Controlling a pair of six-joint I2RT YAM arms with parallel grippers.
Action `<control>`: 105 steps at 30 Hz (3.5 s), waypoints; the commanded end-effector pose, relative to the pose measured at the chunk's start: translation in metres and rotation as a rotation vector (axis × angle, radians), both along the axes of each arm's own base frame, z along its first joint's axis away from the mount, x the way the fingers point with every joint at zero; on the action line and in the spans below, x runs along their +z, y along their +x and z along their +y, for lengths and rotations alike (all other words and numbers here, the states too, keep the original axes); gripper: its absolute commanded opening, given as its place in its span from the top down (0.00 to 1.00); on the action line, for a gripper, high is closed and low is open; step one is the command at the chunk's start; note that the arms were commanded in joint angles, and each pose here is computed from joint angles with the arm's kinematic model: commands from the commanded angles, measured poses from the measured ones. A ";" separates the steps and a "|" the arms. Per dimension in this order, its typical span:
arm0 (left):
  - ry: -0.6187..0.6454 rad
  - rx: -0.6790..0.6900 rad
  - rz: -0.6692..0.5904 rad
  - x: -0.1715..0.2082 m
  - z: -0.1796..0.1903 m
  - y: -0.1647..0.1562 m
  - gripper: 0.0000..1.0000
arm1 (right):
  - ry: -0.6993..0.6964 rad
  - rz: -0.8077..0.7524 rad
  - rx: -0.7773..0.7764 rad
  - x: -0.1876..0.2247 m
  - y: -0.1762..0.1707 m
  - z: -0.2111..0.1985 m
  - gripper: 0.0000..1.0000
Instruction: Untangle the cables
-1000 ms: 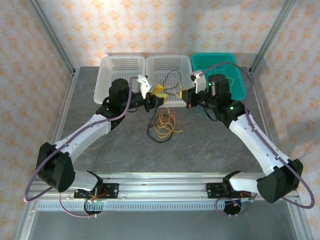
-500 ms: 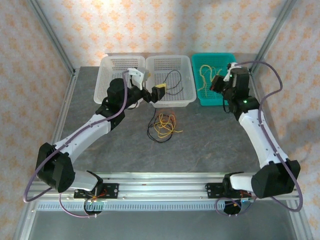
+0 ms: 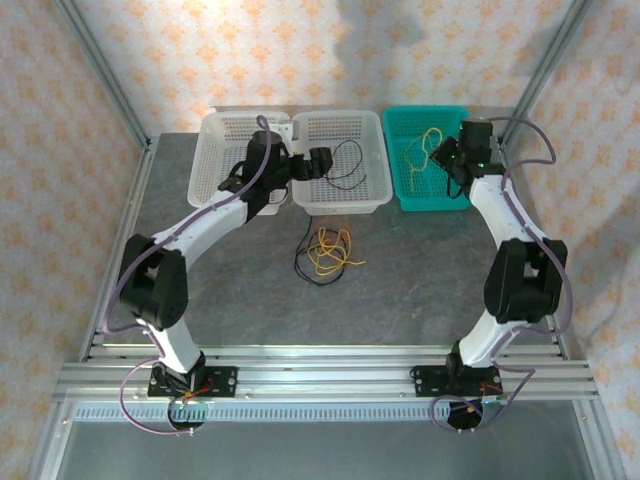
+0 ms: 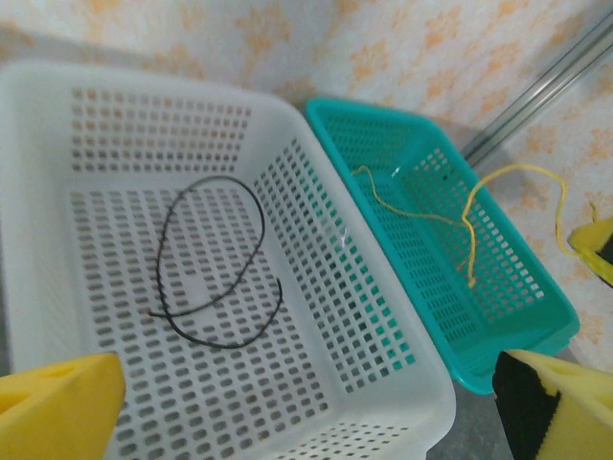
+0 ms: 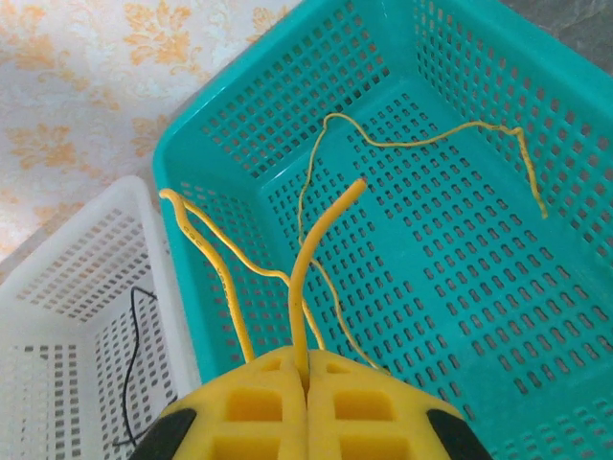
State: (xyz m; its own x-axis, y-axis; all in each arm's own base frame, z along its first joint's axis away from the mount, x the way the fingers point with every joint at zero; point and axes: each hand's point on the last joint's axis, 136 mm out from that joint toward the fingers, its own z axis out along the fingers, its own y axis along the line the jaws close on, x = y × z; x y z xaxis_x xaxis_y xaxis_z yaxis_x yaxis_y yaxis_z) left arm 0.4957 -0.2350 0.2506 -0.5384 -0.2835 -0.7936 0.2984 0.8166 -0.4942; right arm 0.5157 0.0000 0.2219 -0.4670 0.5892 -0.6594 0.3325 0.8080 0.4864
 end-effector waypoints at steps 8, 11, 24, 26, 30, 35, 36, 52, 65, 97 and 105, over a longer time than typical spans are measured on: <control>-0.188 -0.156 -0.012 0.007 -0.087 0.033 0.01 | 0.009 0.043 -0.041 -0.016 0.044 -0.009 1.00; -0.189 -0.189 -0.008 0.004 -0.115 0.040 0.01 | 0.006 0.077 -0.039 -0.030 0.052 -0.010 1.00; -0.230 -0.220 0.016 -0.011 -0.177 0.050 0.01 | 0.009 0.154 -0.049 -0.068 0.064 -0.014 0.75; -0.223 -0.222 0.028 -0.014 -0.178 0.048 0.01 | -0.005 0.149 -0.057 -0.064 0.063 -0.017 0.68; -0.179 -0.202 0.042 -0.012 -0.169 0.041 0.01 | -0.023 0.104 -0.070 -0.045 0.060 -0.020 0.56; -0.107 -0.164 0.031 -0.006 -0.147 0.025 0.01 | -0.038 0.022 -0.073 -0.009 0.051 -0.021 0.45; -0.099 -0.161 0.030 -0.004 -0.143 0.021 0.01 | -0.040 0.009 -0.069 -0.003 0.048 -0.019 0.44; -0.004 -0.095 -0.009 -0.001 -0.058 -0.078 0.01 | -0.234 -0.168 0.236 0.037 -0.045 0.097 0.42; -0.104 0.046 0.071 -0.042 -0.004 -0.132 0.01 | -0.123 -0.065 0.342 -0.023 -0.127 0.205 0.48; -0.289 0.159 0.189 -0.113 0.040 -0.162 0.03 | -0.036 0.225 0.349 -0.138 -0.149 0.269 0.55; -0.286 0.150 0.195 -0.115 0.037 -0.160 0.04 | -0.034 0.250 0.358 -0.147 -0.148 0.273 0.67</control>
State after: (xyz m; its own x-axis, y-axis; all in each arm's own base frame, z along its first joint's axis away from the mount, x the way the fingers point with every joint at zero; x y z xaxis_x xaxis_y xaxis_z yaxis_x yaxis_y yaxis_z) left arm 0.3311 -0.1980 0.1309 -0.6178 -0.5526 -0.5595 0.0490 0.6831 -0.7287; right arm 0.3627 0.2649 0.0717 -0.7899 0.3341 -0.5143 0.1358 0.9130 0.3846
